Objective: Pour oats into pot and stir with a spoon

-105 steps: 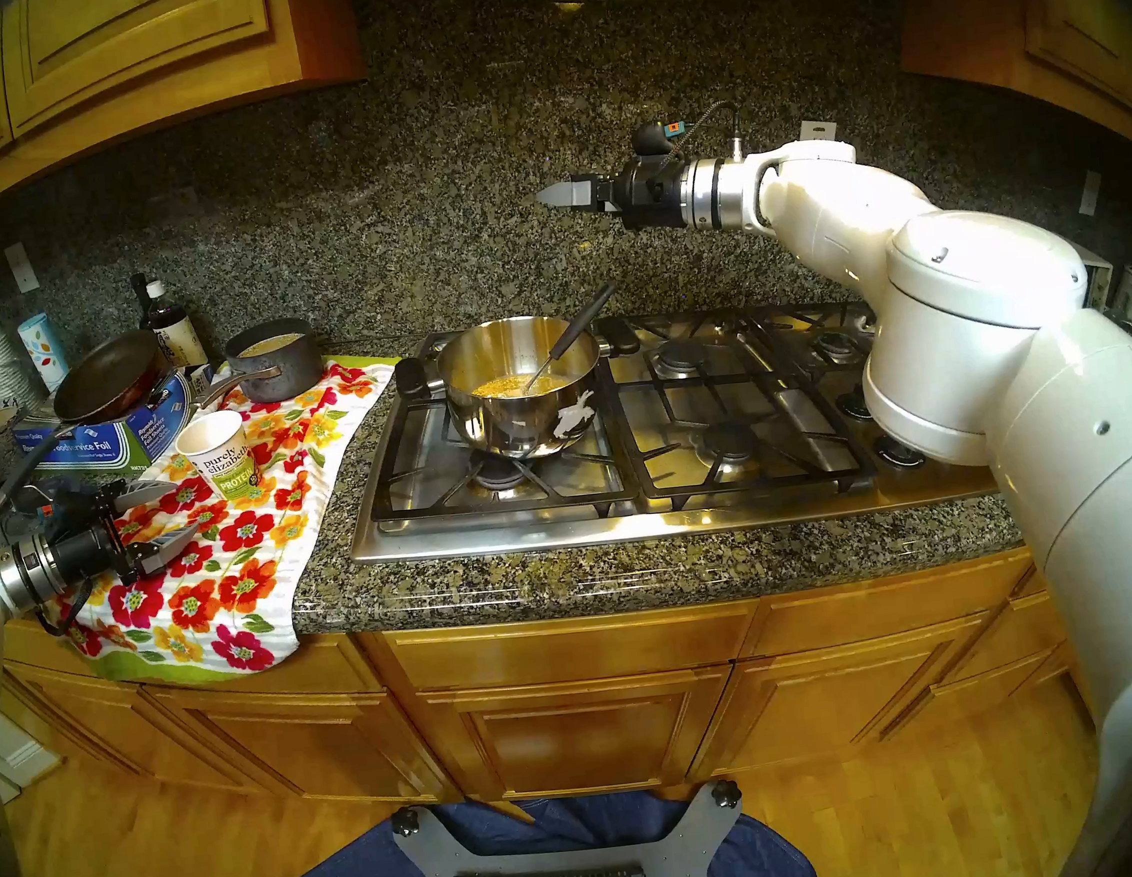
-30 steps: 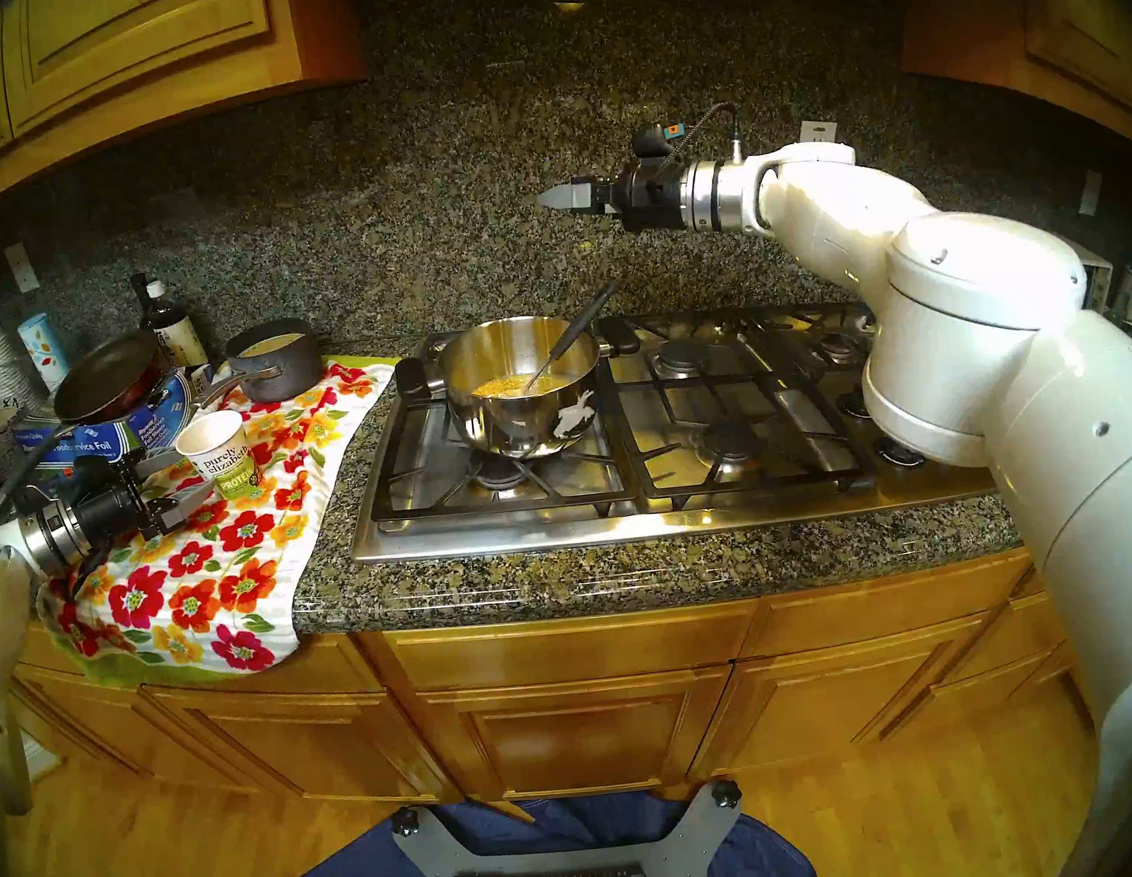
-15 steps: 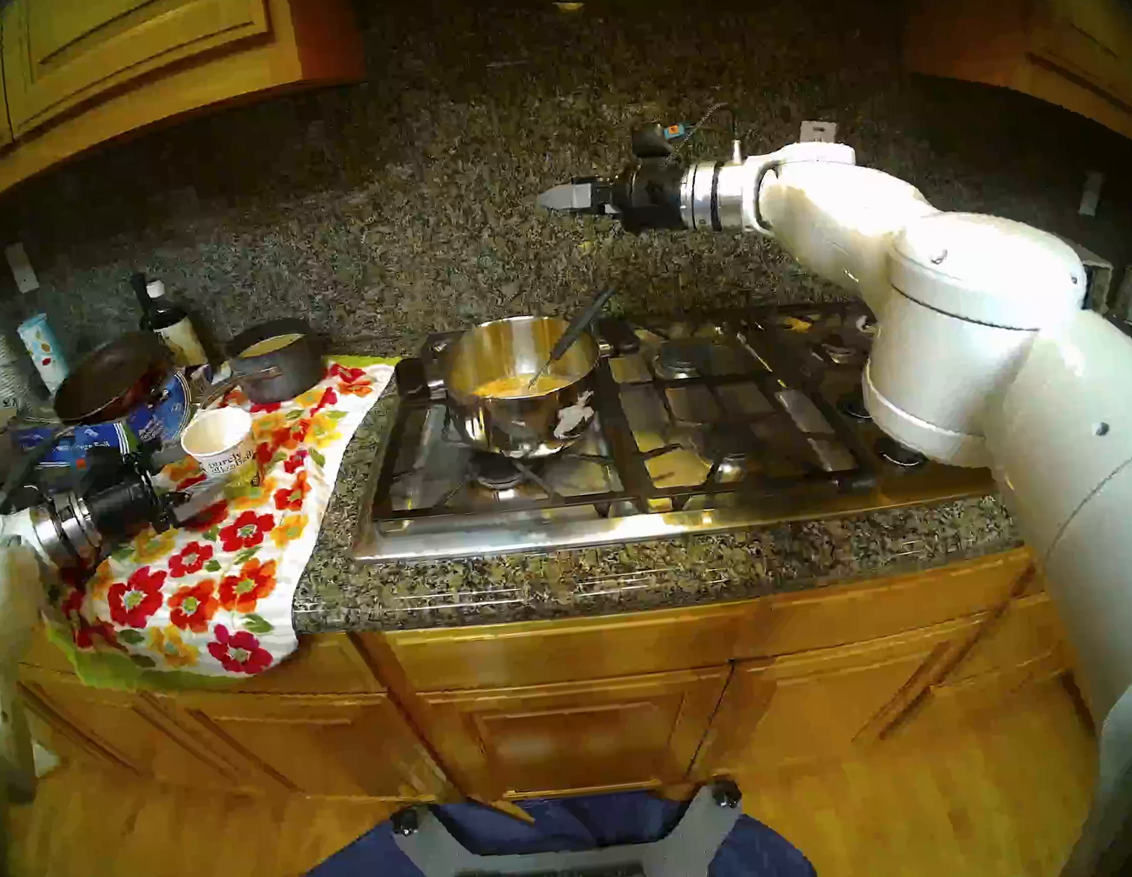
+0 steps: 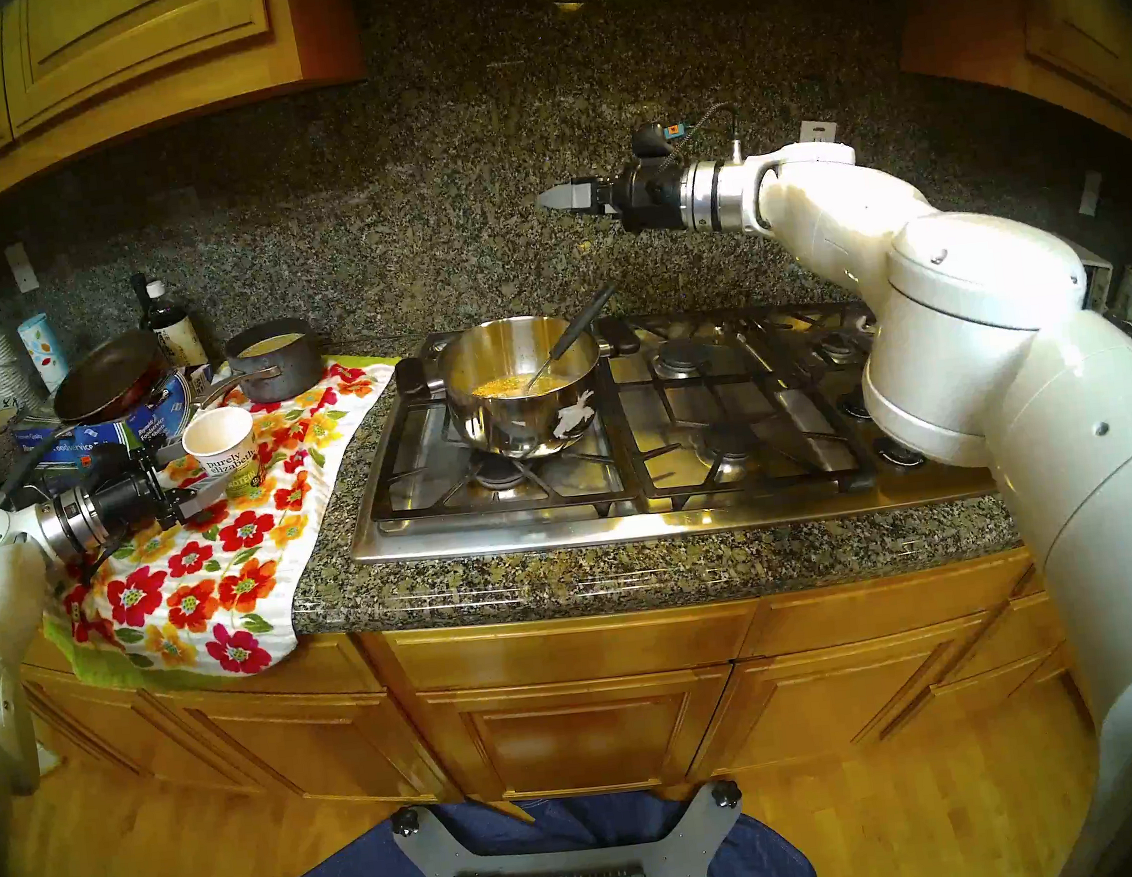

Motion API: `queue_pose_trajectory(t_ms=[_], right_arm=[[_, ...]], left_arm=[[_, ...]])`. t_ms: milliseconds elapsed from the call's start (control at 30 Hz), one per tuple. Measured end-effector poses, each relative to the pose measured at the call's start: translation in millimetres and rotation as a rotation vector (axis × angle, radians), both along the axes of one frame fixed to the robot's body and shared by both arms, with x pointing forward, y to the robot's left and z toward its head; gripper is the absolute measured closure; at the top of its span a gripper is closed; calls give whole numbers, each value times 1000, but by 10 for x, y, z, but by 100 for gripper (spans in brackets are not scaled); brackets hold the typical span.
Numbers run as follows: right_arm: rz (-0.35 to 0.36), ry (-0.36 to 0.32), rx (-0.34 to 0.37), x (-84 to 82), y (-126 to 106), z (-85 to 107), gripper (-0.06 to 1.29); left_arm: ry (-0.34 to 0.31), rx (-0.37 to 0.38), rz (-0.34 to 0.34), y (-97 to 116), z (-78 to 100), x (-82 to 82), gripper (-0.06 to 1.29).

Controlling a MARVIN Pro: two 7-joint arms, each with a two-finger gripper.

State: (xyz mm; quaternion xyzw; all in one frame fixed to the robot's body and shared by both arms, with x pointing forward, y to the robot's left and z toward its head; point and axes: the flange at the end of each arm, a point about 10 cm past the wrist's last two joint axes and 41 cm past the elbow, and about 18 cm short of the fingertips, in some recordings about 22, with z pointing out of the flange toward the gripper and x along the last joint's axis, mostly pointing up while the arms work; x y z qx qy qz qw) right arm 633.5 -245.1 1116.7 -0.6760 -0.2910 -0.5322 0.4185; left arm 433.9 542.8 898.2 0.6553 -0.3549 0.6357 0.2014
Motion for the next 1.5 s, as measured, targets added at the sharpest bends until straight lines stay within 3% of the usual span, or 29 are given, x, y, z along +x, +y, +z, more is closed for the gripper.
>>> queue_pose_trajectory(t_ms=[267, 333, 467, 1033, 1500], right_arm=[[0, 0, 0, 0, 0, 0, -2], [0, 0, 0, 0, 0, 0, -2], [0, 0, 0, 0, 0, 0, -2], [0, 1, 0, 0, 0, -1, -2], [0, 1, 0, 0, 0, -1, -2]], left_arm=[[-1, 13, -2, -11, 1, 29, 2], [-3, 16, -2, -15, 2, 37, 32], [-5, 21, -1, -21, 3, 47, 48], [-16, 55, -27, -48, 108, 62, 48], [-50, 91, -87, -164, 450, 119, 48]])
